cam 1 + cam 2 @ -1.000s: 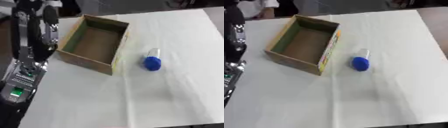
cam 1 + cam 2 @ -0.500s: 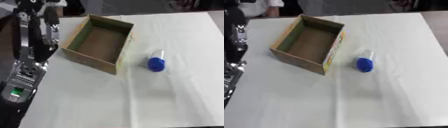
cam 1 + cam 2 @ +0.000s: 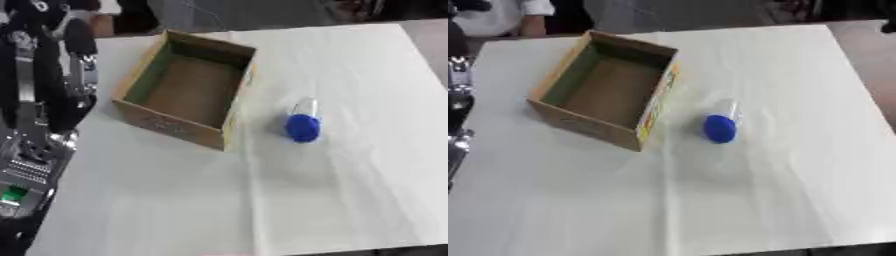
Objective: Pick up objects on the table and place them in the box.
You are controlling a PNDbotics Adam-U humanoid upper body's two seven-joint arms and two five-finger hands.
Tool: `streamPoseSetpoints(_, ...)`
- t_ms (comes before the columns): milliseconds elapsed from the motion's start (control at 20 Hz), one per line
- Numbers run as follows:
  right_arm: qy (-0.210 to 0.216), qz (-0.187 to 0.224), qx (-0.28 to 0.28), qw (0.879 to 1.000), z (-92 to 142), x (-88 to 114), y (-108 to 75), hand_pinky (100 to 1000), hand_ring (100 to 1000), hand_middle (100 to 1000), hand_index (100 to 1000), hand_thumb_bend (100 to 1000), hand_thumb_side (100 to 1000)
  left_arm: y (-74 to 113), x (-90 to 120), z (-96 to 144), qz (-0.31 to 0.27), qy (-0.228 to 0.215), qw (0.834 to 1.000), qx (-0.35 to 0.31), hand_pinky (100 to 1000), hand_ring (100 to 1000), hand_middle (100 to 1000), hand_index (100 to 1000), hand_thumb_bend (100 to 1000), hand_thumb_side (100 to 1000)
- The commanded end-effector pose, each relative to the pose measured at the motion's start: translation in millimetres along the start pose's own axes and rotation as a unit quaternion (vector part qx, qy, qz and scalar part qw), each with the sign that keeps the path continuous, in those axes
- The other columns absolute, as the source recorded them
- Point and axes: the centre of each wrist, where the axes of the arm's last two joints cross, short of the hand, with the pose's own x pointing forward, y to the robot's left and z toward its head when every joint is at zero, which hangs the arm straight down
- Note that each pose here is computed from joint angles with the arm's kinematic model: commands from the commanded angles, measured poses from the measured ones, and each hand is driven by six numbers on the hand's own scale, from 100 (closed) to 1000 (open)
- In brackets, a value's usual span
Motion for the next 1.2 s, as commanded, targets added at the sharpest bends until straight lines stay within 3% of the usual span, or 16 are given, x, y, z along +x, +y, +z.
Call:
streamPoseSetpoints(50,-0.009,0.049,0.056,0.997,-6,2,-12.4,763,833,837,882,100,978,3.7,3,-6,-0.001,-0.013,1.0,-0.004,644,689,895,770,100,721)
streamPoseSetpoints(600,-0.021,0.071,0.146,0.986,-30,3,-24.4,838,874,884,923,100,1000,0.2,5,-6,0.005,-0.014,1.0,-0.008,642,690,894,770,100,725)
streamPoseSetpoints(850,-0.022,0.069,0.164,0.984,-36,-10,-24.2,858,878,890,926,100,1000,-0.8,5,-9,0.009,-0.017,1.0,-0.007,643,689,894,769,100,727)
streamPoseSetpoints(1200,-0.016,0.118,0.192,0.974,-37,-34,-21.7,877,859,882,914,100,1000,-3.4,7,-20,0.021,-0.032,0.999,0.003,644,690,892,768,100,727)
